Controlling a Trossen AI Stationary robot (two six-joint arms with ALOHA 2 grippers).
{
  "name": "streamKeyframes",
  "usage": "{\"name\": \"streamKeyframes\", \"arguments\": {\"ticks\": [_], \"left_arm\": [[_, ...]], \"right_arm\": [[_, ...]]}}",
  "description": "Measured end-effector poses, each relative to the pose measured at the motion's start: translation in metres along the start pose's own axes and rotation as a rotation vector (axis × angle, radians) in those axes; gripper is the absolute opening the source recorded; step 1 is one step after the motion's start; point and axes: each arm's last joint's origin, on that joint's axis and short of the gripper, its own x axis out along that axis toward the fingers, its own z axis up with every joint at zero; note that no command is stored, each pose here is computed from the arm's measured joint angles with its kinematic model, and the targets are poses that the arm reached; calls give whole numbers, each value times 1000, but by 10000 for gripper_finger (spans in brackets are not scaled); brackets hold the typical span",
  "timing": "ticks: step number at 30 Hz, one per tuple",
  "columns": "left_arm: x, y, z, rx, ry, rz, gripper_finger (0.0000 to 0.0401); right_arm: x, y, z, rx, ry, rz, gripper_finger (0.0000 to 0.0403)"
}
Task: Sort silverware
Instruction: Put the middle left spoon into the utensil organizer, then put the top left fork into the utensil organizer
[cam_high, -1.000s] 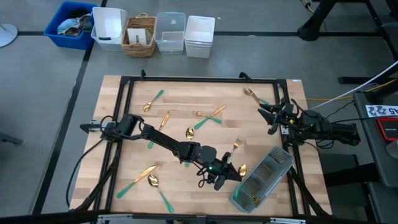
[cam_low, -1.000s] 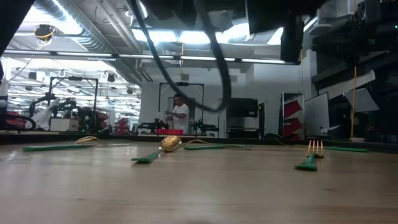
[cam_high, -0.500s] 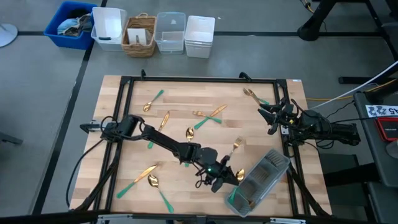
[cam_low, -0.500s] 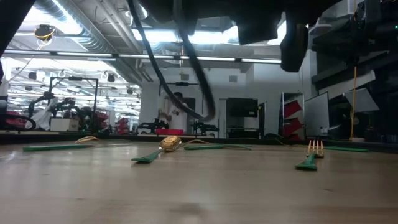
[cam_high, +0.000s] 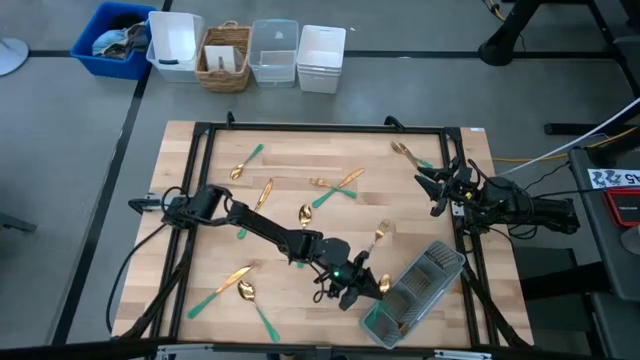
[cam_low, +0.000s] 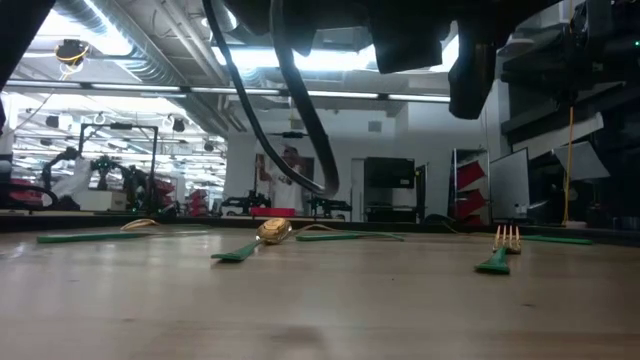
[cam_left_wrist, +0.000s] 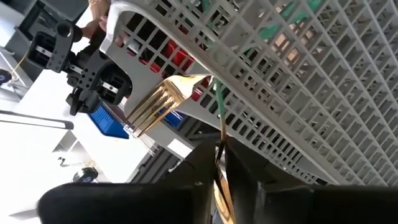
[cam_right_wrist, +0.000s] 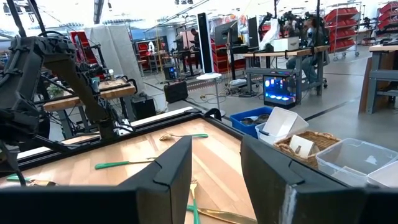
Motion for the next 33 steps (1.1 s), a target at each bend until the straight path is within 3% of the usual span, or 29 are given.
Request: {"name": "streamKeyframes", "arguments": {"ticks": [9, 18, 24, 33], "left_arm": [[0, 0, 0, -50, 2, 1, 78], [-3, -2, -15, -243, 98, 50, 83], [-11, -4, -38, -436, 337, 83, 80], [-25, -18, -63, -690, 765, 2, 81]], "right_arm": [[0, 0, 0, 0, 0, 0, 138], [0, 0, 0, 0, 0, 0, 138], [0, 1, 0, 0, 5, 44, 138], [0, 2, 0, 21, 8, 61, 138]]}}
